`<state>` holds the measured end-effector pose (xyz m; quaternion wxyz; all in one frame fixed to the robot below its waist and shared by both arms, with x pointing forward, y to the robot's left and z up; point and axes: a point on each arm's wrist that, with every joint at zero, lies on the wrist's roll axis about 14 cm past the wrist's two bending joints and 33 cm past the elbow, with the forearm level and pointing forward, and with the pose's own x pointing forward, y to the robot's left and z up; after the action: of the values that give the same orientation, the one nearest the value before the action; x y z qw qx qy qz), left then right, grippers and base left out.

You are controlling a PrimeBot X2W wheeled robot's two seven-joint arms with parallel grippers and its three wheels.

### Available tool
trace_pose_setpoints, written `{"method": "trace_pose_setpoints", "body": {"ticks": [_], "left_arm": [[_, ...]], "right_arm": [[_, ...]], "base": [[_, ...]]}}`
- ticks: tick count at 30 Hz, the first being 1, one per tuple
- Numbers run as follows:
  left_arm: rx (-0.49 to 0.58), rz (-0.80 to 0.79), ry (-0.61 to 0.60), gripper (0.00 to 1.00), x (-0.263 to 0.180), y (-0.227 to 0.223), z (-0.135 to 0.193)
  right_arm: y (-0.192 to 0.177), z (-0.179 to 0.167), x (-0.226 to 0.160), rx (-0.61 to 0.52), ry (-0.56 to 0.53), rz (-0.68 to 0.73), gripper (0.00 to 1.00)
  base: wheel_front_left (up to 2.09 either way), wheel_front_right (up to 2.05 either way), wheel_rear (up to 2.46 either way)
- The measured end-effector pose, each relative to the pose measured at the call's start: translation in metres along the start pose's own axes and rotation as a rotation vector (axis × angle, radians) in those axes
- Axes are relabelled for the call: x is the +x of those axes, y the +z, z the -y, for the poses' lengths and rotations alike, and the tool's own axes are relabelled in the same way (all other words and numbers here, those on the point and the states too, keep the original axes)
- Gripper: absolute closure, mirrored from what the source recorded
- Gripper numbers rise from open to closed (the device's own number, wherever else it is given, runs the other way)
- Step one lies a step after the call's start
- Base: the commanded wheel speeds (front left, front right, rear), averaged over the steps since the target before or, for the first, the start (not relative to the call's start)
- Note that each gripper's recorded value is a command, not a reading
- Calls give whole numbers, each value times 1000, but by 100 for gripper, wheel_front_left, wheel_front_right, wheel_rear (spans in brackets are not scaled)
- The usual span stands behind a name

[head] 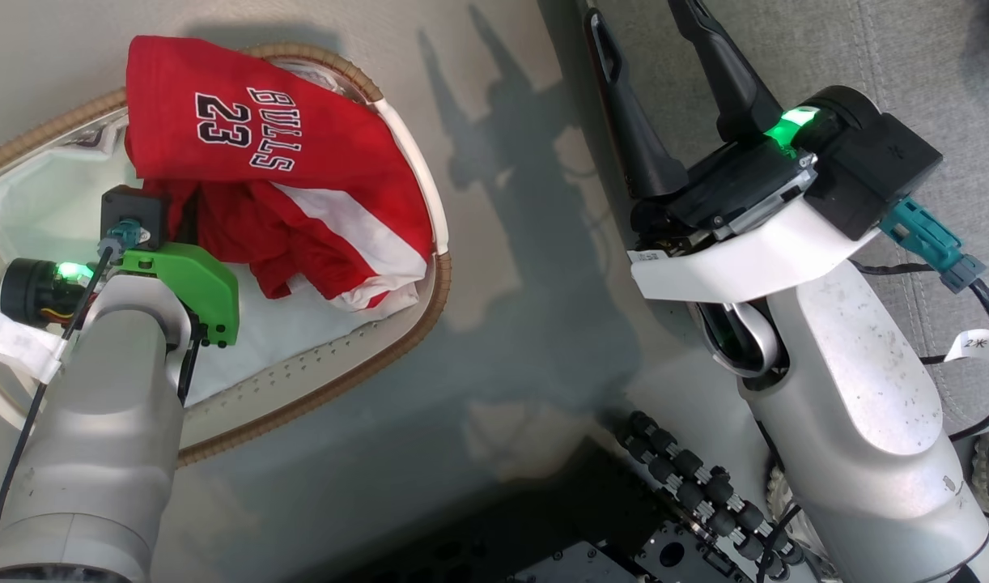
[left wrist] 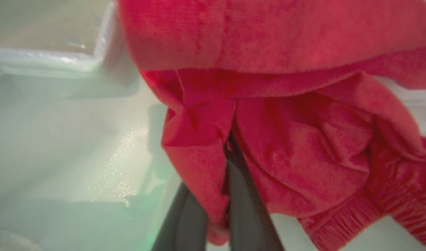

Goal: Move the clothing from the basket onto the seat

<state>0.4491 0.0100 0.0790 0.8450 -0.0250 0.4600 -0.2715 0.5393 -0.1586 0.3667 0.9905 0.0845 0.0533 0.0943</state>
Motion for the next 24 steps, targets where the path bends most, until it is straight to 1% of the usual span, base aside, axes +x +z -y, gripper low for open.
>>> {"method": "trace_pose_setpoints", "body": {"ticks": [8,11,19,24], "left_arm": [[-17,51,-16,100,-15,19,16],[-10,89,-23,100,-24,33,22],[3,172,-28,100,-57,63,35],[30,243,-47,100,-85,85,52]], "right_arm": [[18,-2,-4,-13,-1,21,0],[26,-4,-7,-17,-1,28,0],[46,-13,-22,-30,1,43,0],[58,-19,-38,-45,-4,48,0]], "base": [[0,0,0],[0,0,0],[0,0,0],[0,0,0]]}}
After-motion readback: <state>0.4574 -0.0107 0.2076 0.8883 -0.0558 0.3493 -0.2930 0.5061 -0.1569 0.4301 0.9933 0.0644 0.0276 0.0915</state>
